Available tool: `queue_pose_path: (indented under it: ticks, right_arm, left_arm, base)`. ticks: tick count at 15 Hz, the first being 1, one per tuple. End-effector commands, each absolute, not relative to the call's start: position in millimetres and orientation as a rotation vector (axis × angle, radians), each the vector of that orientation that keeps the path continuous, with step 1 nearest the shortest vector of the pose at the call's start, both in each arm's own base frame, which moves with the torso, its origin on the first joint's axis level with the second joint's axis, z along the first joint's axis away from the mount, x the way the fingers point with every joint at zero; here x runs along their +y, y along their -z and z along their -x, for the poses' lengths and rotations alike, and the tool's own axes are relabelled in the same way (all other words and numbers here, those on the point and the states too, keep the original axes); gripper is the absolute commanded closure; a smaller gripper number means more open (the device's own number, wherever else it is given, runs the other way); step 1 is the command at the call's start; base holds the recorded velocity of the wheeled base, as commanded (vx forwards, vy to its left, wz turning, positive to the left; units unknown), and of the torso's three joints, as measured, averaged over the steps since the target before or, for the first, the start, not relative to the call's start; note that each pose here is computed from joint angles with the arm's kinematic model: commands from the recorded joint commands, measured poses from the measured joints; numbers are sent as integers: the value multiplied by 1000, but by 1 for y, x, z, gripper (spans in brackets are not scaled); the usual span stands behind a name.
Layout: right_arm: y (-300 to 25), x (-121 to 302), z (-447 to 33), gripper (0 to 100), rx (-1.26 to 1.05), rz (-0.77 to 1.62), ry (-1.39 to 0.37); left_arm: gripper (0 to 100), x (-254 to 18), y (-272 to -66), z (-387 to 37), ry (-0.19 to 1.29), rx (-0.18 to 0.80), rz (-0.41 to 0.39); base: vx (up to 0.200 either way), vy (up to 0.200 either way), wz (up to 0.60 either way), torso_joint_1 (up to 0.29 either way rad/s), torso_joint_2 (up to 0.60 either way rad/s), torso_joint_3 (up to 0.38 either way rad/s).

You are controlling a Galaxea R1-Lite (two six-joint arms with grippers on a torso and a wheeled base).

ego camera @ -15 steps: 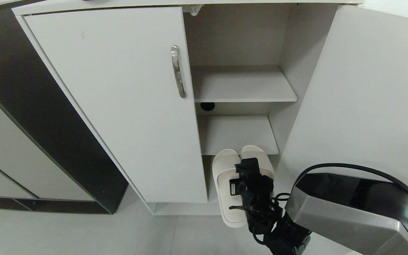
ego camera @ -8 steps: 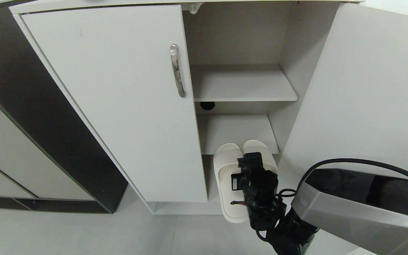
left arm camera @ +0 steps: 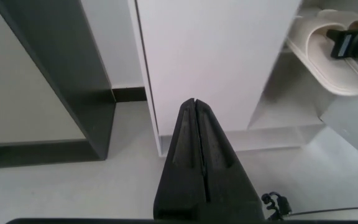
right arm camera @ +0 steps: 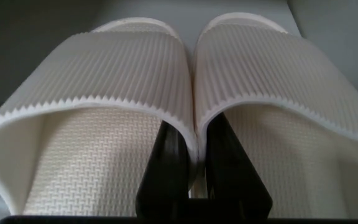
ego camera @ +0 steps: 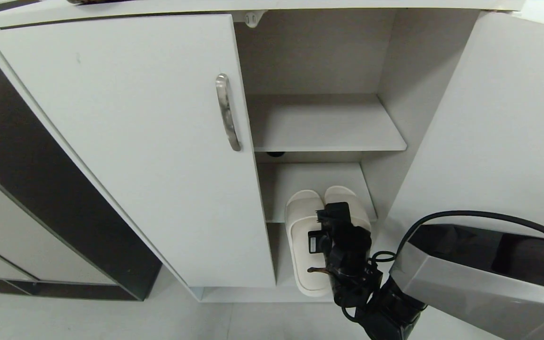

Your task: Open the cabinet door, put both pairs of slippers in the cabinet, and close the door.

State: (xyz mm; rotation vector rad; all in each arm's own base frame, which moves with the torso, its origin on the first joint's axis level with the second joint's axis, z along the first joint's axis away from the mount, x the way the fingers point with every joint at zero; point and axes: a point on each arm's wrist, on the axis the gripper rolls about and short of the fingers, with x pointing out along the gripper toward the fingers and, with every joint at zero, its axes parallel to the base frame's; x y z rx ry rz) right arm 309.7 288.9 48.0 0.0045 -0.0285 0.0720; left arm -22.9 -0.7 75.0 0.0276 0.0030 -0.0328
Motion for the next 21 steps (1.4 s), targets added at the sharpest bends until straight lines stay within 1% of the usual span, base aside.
queue_pose_path:
  ticks: [1, 5, 8, 18, 21]
  right_arm:
    - [-50, 289, -309, 100, -33, -9, -72]
    - [-46, 289, -309, 100, -24, -1, -73]
    - [-35, 286, -324, 100, -14, 8, -47]
    - [-68, 288, -391, 100, -6, 6, 3]
    - [-76, 290, -423, 100, -40, -20, 34]
  left_arm:
    - [100, -1, -75, 23, 32, 4, -28]
    - [100, -1, -75, 23, 34, 4, -28]
    - [100, -1, -75, 23, 35, 4, -28]
    - [100, -1, -75, 23, 34, 4, -29]
    - [100, -1, -75, 23, 35, 4, -29]
  base:
    - [0, 0, 0, 0, 0, 0]
    - [0, 0, 0, 0, 0, 0]
    - [0, 0, 0, 0, 0, 0]
    - [0, 0, 0, 0, 0, 0]
    - [0, 0, 0, 0, 0, 0]
